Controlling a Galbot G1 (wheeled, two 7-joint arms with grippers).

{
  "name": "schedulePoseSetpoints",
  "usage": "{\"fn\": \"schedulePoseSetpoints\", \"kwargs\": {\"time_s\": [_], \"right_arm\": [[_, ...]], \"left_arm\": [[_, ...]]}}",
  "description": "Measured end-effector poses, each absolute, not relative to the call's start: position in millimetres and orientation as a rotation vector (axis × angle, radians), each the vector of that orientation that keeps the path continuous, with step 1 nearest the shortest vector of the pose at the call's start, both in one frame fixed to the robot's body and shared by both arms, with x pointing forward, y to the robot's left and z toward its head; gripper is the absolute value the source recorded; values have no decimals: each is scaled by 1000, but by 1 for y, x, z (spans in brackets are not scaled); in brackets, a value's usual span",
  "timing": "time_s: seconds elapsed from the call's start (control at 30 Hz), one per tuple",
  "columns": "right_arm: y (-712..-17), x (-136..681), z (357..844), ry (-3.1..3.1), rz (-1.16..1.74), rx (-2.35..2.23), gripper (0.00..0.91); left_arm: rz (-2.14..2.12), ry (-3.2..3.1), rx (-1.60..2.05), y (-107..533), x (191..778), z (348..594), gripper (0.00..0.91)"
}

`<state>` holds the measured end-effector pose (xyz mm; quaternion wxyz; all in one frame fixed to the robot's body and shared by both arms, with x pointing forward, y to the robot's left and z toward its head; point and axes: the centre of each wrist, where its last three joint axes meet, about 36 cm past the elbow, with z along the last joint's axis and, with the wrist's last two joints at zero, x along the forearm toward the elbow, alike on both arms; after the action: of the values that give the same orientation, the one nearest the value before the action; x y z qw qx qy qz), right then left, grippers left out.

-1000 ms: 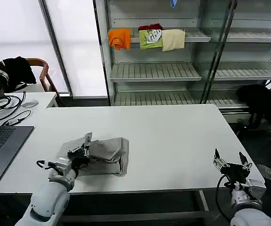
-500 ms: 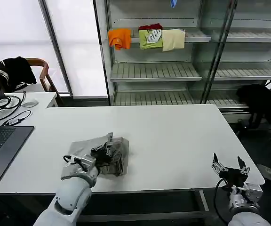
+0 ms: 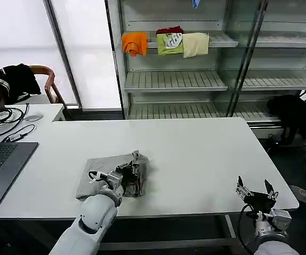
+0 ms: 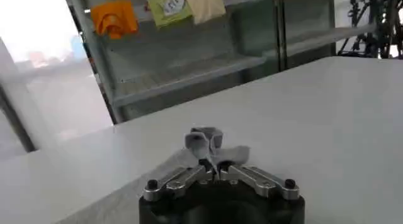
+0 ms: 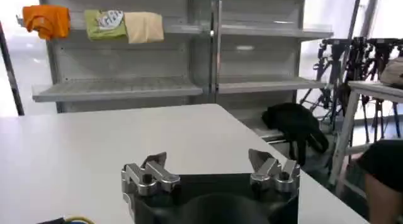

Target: Fold and organize the clothes.

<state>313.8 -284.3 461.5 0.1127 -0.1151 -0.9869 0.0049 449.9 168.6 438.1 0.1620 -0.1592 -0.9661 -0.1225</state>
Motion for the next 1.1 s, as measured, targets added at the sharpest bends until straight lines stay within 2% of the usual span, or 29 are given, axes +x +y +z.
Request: {"fn": "schedulePoseSetpoints", "kwargs": {"time_s": [0.33, 0.63, 0.9, 1.1], "right_arm": [[-282, 317, 461, -2901, 22, -333, 907], [-281, 327, 465, -2914, 37, -312, 907], [-276, 339, 469, -2923, 31, -258, 907], [-268, 351, 472, -2931, 13, -208, 907]], "left_arm": [[-230, -2743, -518, 151, 446, 434, 907], [21, -2764, -610, 143, 425, 462, 907], [76, -2832, -469, 185, 413, 487, 907], [-8, -2854, -297, 231, 398, 490, 907]]}}
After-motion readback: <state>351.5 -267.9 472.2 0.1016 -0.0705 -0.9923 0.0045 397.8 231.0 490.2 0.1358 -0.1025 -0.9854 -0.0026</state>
